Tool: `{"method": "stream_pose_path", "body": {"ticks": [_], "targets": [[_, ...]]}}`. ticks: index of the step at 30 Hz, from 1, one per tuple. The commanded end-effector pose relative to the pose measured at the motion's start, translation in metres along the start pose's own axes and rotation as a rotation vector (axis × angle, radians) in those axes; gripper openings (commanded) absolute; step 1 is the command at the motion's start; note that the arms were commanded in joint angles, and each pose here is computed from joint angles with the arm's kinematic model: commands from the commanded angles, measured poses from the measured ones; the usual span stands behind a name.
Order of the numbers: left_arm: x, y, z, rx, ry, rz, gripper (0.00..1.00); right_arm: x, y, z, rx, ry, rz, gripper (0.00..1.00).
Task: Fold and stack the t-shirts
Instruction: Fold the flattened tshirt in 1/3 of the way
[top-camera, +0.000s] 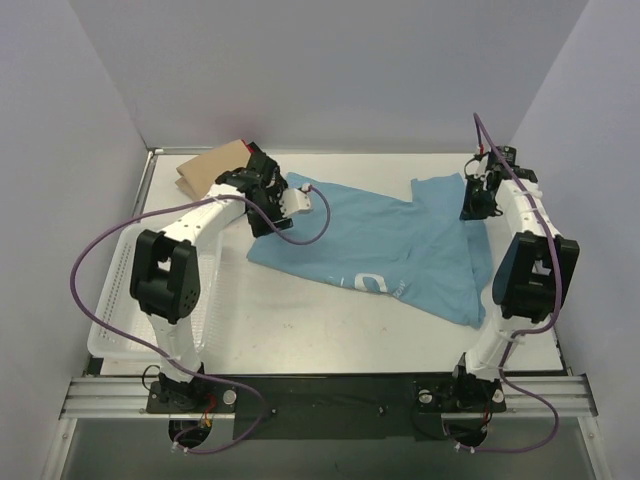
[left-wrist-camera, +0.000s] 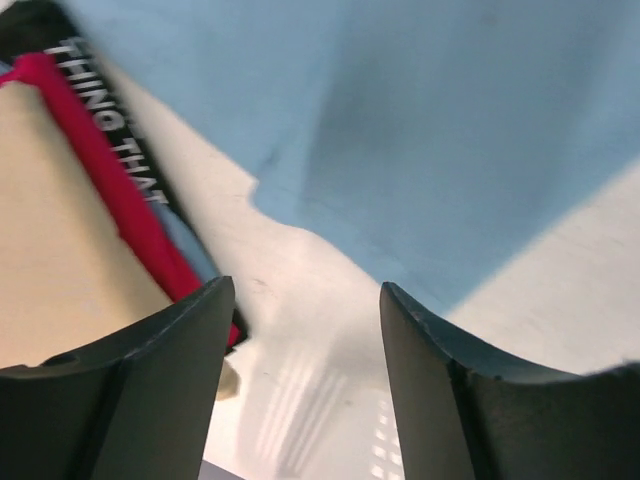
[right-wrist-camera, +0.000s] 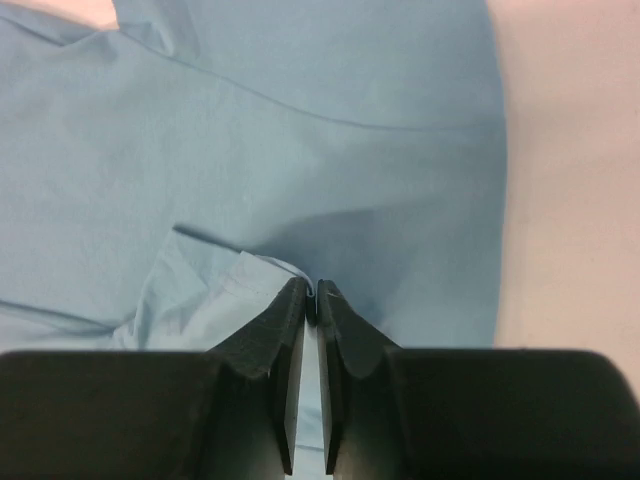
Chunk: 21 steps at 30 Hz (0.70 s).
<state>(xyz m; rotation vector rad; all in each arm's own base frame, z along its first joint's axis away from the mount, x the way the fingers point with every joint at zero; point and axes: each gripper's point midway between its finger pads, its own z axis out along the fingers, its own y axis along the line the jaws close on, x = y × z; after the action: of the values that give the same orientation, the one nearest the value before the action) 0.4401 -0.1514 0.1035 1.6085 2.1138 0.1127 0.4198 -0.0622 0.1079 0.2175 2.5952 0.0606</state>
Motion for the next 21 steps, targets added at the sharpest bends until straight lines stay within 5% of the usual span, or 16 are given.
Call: {"method": "stream_pose_path", "body": {"ticks": [1, 4, 7, 18, 21], "targets": [[0.01, -0.064, -0.018, 0.22, -0.039, 0.19, 0.74, -0.015, -0.015, 0.0, 0.119, 0.038, 0.068, 0.24], [0.031, -0.074, -0.009, 0.235, 0.007, 0.267, 0.82, -0.01, -0.026, -0.001, 0.2, 0.112, 0.141, 0.47], [0.042, -0.077, -0.002, 0.243, 0.04, 0.342, 0.83, 0.002, -0.048, -0.028, 0.344, 0.128, 0.223, 0.8], [0.053, -0.062, 0.033, 0.144, 0.067, 0.386, 0.75, 0.197, -0.061, -0.078, 0.368, 0.303, 0.932, 0.63], [0.058, -0.066, 0.036, 0.161, 0.072, 0.363, 0.5, 0.221, -0.053, -0.072, 0.37, 0.25, 1.044, 0.63]]}}
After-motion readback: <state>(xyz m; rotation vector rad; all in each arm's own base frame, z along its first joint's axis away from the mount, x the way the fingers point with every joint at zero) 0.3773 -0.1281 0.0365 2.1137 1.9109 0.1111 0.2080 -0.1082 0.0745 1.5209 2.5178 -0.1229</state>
